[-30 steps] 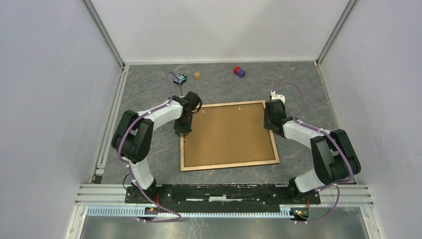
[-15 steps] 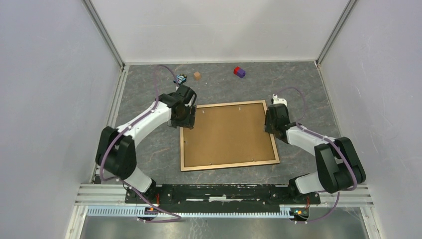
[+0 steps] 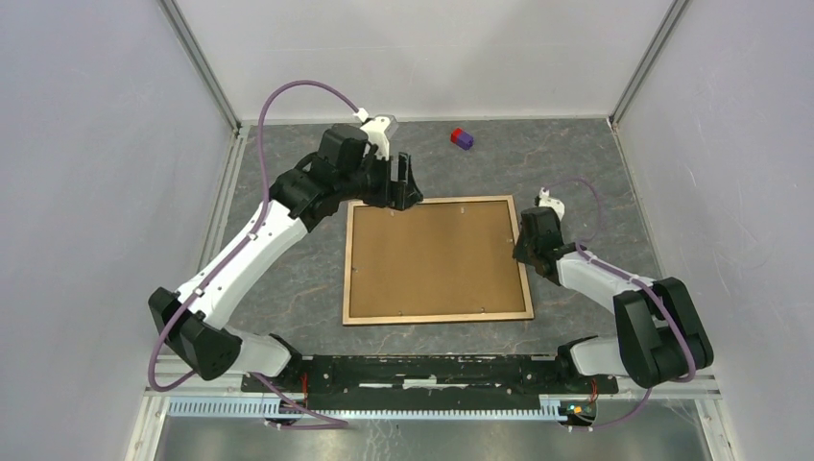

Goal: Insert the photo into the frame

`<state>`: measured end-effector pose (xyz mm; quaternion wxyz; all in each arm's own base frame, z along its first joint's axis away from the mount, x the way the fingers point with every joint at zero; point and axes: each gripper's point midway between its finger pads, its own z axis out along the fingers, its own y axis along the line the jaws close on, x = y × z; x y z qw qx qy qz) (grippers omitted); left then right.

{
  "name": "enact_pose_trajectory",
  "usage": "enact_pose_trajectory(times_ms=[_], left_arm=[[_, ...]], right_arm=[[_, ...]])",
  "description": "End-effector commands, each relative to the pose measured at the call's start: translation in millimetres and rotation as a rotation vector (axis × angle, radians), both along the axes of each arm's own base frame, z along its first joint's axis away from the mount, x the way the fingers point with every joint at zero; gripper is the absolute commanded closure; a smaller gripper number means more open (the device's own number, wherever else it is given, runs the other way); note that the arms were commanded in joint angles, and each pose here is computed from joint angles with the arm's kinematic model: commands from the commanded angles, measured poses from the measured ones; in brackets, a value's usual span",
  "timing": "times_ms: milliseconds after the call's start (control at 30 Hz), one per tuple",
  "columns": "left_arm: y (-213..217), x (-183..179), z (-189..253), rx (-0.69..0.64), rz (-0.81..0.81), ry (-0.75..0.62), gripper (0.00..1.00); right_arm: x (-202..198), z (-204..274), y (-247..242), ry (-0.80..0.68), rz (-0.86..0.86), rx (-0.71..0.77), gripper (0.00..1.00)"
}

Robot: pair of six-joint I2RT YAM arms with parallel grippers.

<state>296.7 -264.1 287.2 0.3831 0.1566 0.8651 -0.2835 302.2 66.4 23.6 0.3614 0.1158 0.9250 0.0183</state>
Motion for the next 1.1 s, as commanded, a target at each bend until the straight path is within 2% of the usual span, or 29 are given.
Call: enact_pose_trajectory(times_ms=[0, 167, 333, 433, 567, 700, 833, 900, 1067], left_arm=[[4, -9, -10, -0.007, -0.043, -0.036, 0.18], [10, -31, 12, -0.102, -0.071, -0.09, 0.17], [17, -40, 30, -0.135, -0.064, -0.141, 0.16], [17, -45, 33, -0.157, -0.068, -0.138, 0.16], [13, -52, 37, -0.201, -0.092, -0.129, 0.16], [12, -52, 33, -0.215, -0.079, -0.114, 0.15], [10, -45, 5, -0.21, -0.026, -0.031, 0.14], [15, -40, -25, -0.167, 0.05, 0.054, 0.15], [55, -43, -138, 0.024, 0.407, 0.358, 0.19]], right_arm=[[-78, -47, -35, 0.269, -0.338, -0.011, 1.0], [-104, -63, -25, 0.32, -0.485, 0.128, 1.0], [-112, -63, -17, 0.277, -0.59, 0.262, 1.0], [-111, -57, -8, 0.239, -0.562, 0.313, 1.0], [-115, -47, 16, 0.223, -0.433, 0.342, 0.98], [-118, -32, 44, 0.205, -0.245, 0.315, 0.81], [-115, -16, 71, 0.14, -0.02, 0.329, 0.64], [-111, -4, 84, 0.074, 0.101, 0.357, 0.53], [-105, 22, 95, -0.068, 0.284, 0.367, 0.32]])
